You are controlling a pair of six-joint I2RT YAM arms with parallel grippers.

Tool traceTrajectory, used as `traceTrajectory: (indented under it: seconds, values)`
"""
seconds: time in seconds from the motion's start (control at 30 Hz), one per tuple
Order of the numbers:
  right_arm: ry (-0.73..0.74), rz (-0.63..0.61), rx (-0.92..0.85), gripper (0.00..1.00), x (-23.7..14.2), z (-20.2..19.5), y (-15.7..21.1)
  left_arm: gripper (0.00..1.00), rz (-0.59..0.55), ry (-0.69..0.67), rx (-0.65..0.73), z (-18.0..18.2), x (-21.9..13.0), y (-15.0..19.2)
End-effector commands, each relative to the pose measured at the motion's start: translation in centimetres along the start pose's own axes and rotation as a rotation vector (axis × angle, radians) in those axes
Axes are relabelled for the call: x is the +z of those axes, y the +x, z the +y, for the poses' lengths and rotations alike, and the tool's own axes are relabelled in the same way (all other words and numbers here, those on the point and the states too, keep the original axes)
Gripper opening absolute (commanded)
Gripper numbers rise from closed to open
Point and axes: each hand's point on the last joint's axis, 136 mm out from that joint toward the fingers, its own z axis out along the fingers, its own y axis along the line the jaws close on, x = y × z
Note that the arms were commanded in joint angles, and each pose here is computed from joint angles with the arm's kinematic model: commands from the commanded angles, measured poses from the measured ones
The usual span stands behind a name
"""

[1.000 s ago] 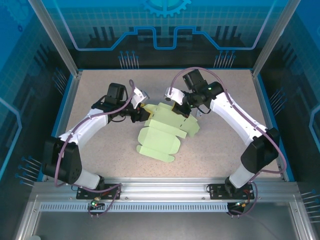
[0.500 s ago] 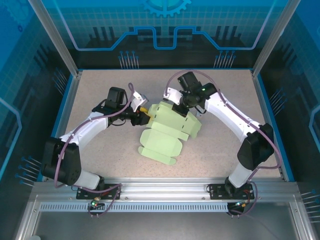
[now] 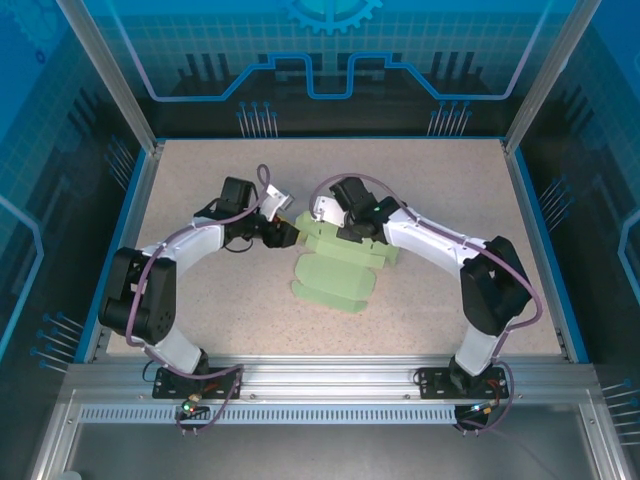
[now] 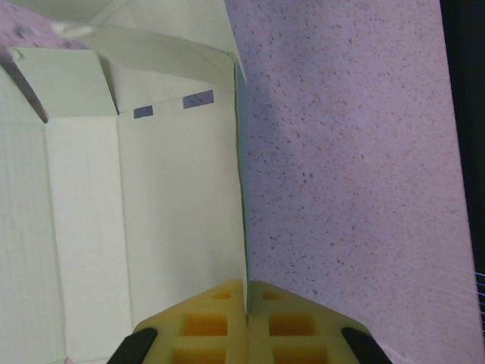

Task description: Fold the paper box

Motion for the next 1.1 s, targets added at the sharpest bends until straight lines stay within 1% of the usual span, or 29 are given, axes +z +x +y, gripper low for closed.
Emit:
traceTrajectory:
  seconds: [0.0, 0.1, 0.17, 0.3, 0.37, 0.47, 0.63, 0.73, 0.87, 0.97, 1.07]
  values:
    - [0.149, -0.020, -0.052, 0.00, 0.6, -1.2, -1.0, 0.48, -0.044, -0.005, -0.024, 0.6, -0.8, -1.0]
    - [0.203, -0.025, -0.090, 0.00, 1.0, -0.9, -1.2, 0.49, -0.067, -0.004, -0.051, 1.0, -1.3, -1.3]
    - [0.238, -0.026, -0.113, 0.00, 1.3, -0.8, -1.2, 0.49, -0.089, -0.029, -0.084, 1.9, -1.7, -1.6]
    - [0.300, -0.024, -0.154, 0.00, 1.6, -0.7, -1.1, 0.49, -0.126, -0.161, -0.208, 5.7, -2.6, -2.2]
    - [0.330, -0.029, -0.168, 0.00, 1.6, -0.8, -1.1, 0.47, -0.108, -0.242, -0.269, 7.7, -2.7, -1.9]
    - [0.366, -0.042, -0.191, 0.00, 1.5, -0.8, -1.4, 0.47, -0.063, -0.267, -0.332, 9.0, -1.8, -1.5]
    - [0.410, -0.046, -0.223, 0.00, 1.4, -0.8, -1.6, 0.44, 0.003, -0.243, -0.417, 10.4, 0.1, -1.1]
    - [0.418, -0.045, -0.230, 0.00, 1.4, -0.9, -1.5, 0.42, -0.007, -0.187, -0.439, 10.0, 0.8, -1.7]
    - [0.408, -0.052, -0.227, 0.00, 1.3, -0.9, -1.6, 0.38, 0.037, -0.119, -0.459, 9.3, 2.5, -1.7]
    - [0.388, -0.060, -0.222, 0.00, 1.2, -0.7, -1.7, 0.38, 0.044, -0.033, -0.426, 7.7, 3.6, -2.1]
    - [0.345, -0.067, -0.200, 0.00, 1.1, -0.6, -1.3, 0.38, 0.025, 0.048, -0.376, 6.1, 4.1, -2.6]
